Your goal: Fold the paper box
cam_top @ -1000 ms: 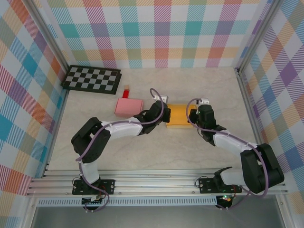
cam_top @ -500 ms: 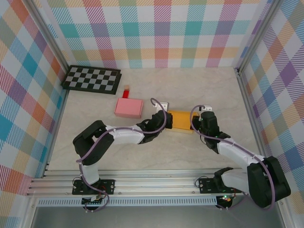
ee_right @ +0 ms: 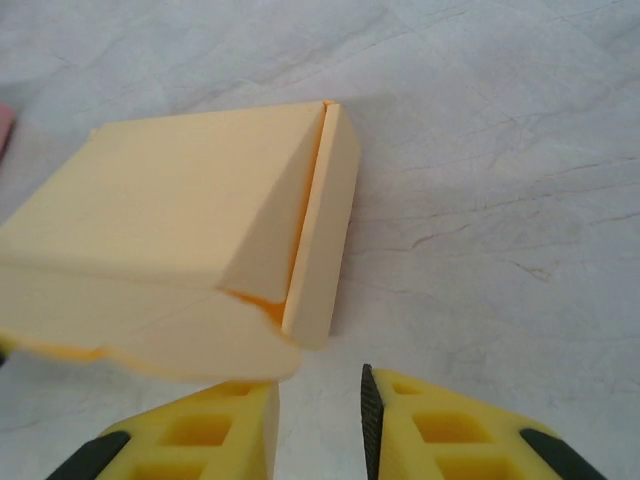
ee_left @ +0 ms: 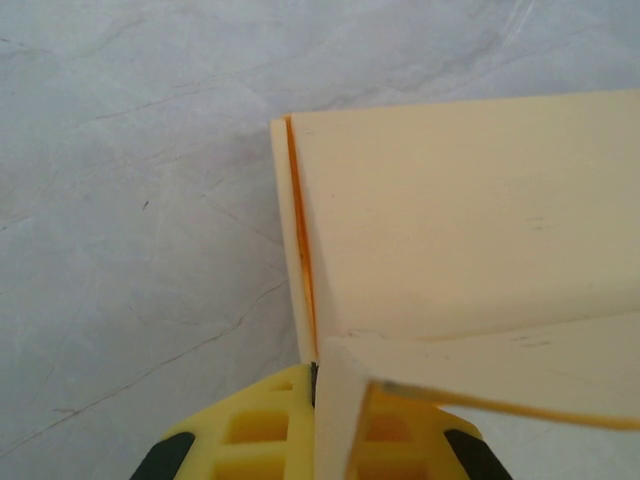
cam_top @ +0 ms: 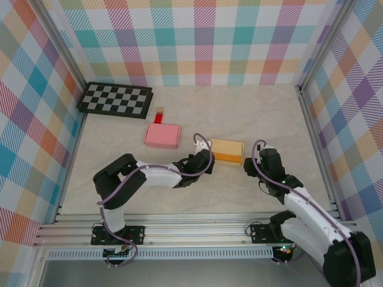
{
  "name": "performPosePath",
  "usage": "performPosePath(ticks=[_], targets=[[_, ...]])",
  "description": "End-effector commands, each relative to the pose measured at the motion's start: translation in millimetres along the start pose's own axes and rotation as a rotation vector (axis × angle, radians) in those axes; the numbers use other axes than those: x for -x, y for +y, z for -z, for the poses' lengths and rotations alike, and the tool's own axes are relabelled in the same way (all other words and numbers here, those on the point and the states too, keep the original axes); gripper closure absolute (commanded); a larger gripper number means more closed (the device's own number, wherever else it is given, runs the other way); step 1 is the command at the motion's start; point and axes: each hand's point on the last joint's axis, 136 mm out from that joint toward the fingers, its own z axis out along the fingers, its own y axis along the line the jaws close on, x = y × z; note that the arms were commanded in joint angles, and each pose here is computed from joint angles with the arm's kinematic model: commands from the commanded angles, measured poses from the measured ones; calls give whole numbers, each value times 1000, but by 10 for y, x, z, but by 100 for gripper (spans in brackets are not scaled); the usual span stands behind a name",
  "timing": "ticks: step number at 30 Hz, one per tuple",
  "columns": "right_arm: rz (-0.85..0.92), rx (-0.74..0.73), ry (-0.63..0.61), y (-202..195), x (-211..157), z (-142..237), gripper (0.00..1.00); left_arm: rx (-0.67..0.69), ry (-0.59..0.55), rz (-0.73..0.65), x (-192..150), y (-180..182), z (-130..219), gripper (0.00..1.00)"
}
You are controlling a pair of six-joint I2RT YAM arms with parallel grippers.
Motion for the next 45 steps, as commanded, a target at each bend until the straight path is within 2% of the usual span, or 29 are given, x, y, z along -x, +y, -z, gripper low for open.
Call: performPosePath(ticks=[1, 4, 7, 14, 19, 25, 28, 31, 32, 37, 39, 41, 45], targets=[[-9, 50, 65, 106, -49, 317, 67, 45, 67, -81, -228, 100, 8, 100], [-2, 80, 60, 206, 77, 513, 62, 43, 66, -83, -214, 91, 9, 100], [18, 76, 66, 289, 234, 460, 59, 39, 72, -89, -225, 78, -3, 100], [63, 1, 173, 393, 492, -122, 51, 38, 72, -103, -224, 76, 6, 100], [61, -32, 264, 367, 487, -535, 48, 33, 80, -118, -248, 59, -7, 100], [40, -71, 313, 247, 372, -733, 49, 18, 95, -125, -264, 38, 8, 99], [35, -82, 337, 187, 271, -781, 49, -31, 110, -114, -205, -47, 94, 92], [30, -92, 350, 133, 187, -809, 49, -57, 112, -89, -91, -82, 220, 71], [26, -96, 352, 118, 163, -818, 49, -66, 112, -80, -49, -94, 270, 68], [24, -103, 368, 83, 89, -844, 49, -215, 99, -27, 175, -237, 693, 58], [27, -108, 370, 74, 86, -839, 50, -235, 76, 4, 303, -202, 904, 57], [26, -108, 364, 74, 95, -832, 50, -217, 71, 50, 427, -99, 1042, 52], [28, -102, 356, 89, 119, -799, 50, -212, 214, 162, 400, -6, 922, 47]])
